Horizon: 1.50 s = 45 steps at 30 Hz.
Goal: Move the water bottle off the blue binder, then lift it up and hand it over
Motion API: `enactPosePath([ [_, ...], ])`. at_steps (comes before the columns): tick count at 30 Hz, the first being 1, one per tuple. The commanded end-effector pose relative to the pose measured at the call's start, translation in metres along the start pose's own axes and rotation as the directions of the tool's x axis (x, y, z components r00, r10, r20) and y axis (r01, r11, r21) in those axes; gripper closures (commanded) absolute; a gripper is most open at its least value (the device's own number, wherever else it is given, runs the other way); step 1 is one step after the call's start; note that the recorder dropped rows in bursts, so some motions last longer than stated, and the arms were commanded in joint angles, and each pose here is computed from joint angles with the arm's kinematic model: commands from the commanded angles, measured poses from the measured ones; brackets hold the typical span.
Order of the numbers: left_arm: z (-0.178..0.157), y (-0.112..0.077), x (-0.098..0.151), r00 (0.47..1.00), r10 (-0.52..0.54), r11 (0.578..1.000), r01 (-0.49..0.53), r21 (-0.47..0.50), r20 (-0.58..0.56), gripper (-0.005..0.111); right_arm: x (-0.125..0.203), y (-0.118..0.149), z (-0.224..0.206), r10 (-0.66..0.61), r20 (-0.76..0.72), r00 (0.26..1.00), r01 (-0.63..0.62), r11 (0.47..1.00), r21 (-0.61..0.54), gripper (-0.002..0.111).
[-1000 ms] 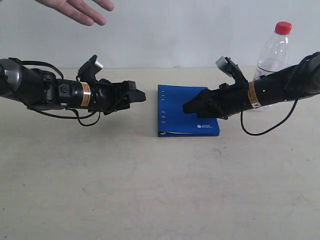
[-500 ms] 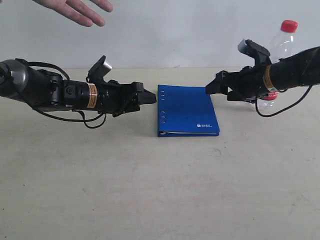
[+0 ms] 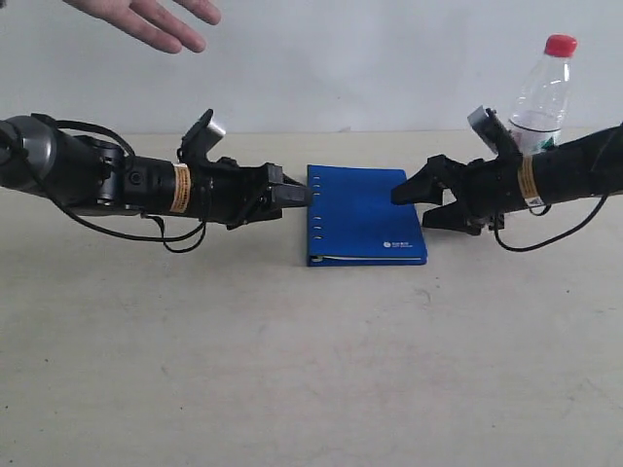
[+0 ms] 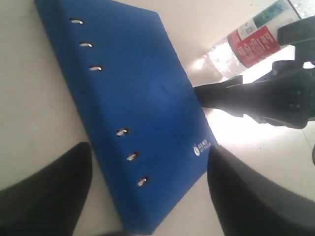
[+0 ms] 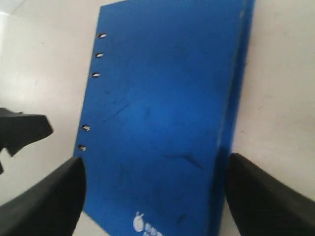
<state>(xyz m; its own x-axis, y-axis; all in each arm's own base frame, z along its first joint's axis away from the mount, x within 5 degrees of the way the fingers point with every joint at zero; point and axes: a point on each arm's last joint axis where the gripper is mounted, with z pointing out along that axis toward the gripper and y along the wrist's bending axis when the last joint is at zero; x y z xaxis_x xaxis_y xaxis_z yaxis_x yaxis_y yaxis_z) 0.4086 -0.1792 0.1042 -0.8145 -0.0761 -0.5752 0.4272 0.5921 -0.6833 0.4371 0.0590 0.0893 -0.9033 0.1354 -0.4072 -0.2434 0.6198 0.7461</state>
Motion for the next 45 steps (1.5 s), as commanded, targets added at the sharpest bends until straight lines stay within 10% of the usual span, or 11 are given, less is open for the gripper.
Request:
enactPosePath([
  [1,0.0,-0.011,0.002,0.999,0.016,0.992,-0.012,0.123,-0.032,0.044,0.022,-0.007,0.013,-0.018,-0.121,0.992,0.0,0.99,-0.143,0.035],
  [15,-0.001,-0.016,0.009,0.992,0.075,0.98,-0.056,0.192,-0.098,0.044,0.027,0.015,0.02,-0.141,-0.118,0.983,0.098,0.945,-0.312,0.041],
  [19,-0.007,0.0,0.007,0.99,0.097,0.992,-0.087,0.087,-0.106,0.044,0.028,0.016,0.021,-0.131,-0.13,0.983,0.084,0.946,-0.312,0.06],
  [24,-0.02,0.017,-0.006,0.999,0.034,0.999,-0.033,0.041,-0.034,0.044,0.025,0.017,0.022,-0.129,-0.098,0.987,0.092,0.943,-0.321,0.057],
  [39,-0.014,0.008,0.011,0.998,0.024,0.939,-0.005,0.343,-0.053,0.045,0.023,0.033,0.049,-0.138,-0.007,0.99,0.132,0.958,-0.254,0.057],
  [45,-0.021,0.015,0.0,0.999,-0.039,0.94,0.029,0.34,0.022,0.045,0.024,0.032,0.045,-0.182,-0.018,0.983,0.17,0.948,-0.27,0.103],
])
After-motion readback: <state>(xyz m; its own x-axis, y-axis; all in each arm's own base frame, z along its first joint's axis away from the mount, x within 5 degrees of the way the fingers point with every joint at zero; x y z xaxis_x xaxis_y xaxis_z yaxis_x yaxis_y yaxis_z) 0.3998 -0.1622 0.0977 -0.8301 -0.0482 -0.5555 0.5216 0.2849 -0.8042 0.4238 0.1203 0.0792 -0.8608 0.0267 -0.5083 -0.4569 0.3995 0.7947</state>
